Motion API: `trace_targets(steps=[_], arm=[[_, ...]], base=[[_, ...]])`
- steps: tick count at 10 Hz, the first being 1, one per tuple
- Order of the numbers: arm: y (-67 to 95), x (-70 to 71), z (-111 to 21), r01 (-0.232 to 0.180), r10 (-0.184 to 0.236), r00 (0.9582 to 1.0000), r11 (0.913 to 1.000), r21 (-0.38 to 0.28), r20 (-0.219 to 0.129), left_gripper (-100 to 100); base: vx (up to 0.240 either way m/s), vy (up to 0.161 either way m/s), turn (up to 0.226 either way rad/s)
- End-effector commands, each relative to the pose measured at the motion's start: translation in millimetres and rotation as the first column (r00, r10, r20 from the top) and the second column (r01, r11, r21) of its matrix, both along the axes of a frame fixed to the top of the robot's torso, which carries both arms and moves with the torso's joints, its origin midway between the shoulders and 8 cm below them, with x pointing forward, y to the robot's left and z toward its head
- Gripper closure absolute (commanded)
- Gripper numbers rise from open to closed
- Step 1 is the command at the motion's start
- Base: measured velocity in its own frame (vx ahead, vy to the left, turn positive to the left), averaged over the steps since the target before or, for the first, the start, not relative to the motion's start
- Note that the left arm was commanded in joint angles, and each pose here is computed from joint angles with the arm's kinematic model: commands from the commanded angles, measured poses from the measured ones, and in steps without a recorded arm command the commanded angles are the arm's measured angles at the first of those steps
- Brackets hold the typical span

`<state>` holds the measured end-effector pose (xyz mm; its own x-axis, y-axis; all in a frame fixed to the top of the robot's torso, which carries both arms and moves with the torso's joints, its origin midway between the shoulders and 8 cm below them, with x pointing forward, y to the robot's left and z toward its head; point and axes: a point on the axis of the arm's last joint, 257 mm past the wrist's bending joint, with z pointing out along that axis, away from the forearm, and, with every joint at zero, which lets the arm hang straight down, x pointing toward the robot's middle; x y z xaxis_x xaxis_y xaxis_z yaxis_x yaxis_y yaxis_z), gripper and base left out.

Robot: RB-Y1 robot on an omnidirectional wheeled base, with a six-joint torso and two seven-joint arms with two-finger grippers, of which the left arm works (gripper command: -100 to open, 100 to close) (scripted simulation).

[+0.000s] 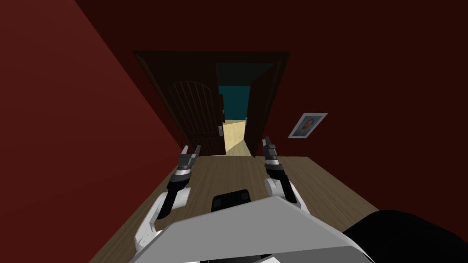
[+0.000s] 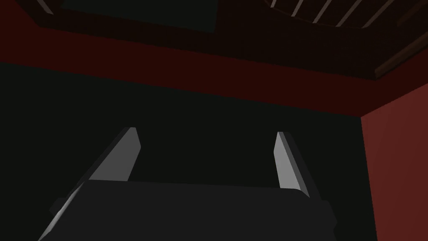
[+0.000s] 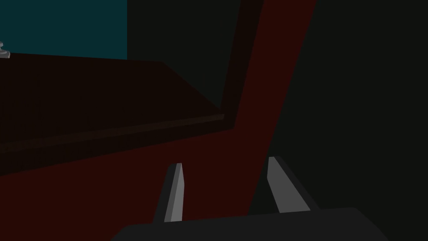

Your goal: Push the door open

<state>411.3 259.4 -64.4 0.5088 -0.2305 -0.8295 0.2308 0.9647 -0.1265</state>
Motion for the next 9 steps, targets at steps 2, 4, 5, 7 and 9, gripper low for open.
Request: trace_targets(steps=[2,4,5,7,9], arm=[[5.0,8.9,-17.1,-0.052,0.054,0.9983,0.993,0.106,-0.023,-100],[7.1,12.6,-24.2,-0.076,0.081,0.9963,0.9848,0.157,-0.028,-100],[9.3,16.3,-31.4,-0.093,0.101,0.9943,0.9759,0.197,-0.034,-100],[11.7,19.8,-38.6,-0.111,0.124,0.9915,0.9636,0.243,-0.038,-100],[16.9,26.6,-53.0,-0.142,0.165,0.9853,0.9347,0.326,-0.045,-100]], base=[[0.11,-0.041,-0.014],[0.061,-0.033,-0.005],[0.071,-0.039,-0.018],[0.082,-0.034,-0.007],[0.071,-0.036,-0.013]])
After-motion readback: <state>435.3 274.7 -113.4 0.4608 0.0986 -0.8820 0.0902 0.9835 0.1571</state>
